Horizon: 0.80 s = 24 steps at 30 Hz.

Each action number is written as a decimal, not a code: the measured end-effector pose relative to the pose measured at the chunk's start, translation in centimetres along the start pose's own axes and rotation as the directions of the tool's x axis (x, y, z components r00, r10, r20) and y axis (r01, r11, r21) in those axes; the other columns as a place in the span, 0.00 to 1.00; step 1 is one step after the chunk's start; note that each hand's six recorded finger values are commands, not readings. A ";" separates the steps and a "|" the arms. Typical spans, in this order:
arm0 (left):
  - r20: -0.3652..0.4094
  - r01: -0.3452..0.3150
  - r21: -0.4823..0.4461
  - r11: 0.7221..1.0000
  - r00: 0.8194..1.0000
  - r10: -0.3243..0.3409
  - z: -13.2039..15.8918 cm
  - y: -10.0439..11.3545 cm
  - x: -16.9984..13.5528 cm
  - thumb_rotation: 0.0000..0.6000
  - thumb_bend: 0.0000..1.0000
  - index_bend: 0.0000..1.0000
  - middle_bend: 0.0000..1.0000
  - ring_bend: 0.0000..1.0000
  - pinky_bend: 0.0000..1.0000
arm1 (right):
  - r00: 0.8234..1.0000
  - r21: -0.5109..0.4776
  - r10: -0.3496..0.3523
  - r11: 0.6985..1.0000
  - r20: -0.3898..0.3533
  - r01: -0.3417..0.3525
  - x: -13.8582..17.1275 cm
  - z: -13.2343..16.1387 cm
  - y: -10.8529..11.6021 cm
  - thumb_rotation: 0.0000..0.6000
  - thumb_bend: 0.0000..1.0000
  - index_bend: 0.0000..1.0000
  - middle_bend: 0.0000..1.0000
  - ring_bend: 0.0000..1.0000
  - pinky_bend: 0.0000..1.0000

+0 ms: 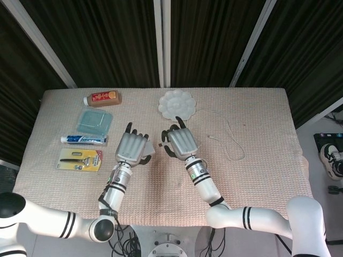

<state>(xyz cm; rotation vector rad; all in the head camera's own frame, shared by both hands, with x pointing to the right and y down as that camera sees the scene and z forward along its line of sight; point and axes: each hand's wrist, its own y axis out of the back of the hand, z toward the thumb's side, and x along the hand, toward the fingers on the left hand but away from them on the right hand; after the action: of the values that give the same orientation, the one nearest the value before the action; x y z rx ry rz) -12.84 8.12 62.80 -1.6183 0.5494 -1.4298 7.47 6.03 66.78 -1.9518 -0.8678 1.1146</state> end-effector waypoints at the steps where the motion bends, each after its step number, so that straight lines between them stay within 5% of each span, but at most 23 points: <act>1: -0.002 0.000 0.003 1.000 1.000 0.000 0.2 0.1 0.1 0.72 0.25 0.50 0.49 0.28 0.11 | 1.000 -0.001 0.000 1.000 0.002 0.000 0.0 0.0 0.0 1.00 0.37 0.63 0.52 0.28 0.00; 24: -0.014 0.002 0.035 0.999 1.000 -0.002 1.9 0.6 0.8 0.72 0.25 0.51 0.50 0.28 0.11 | 1.000 -0.034 0.011 0.999 0.003 -0.011 -0.5 1.0 -0.4 1.00 0.38 0.63 0.52 0.28 0.00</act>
<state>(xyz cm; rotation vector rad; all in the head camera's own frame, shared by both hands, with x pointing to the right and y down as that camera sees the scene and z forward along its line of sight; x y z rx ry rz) -10.76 7.79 62.83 -1.5827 0.5283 -1.4455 6.26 6.06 66.91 -1.9850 -0.8840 1.1159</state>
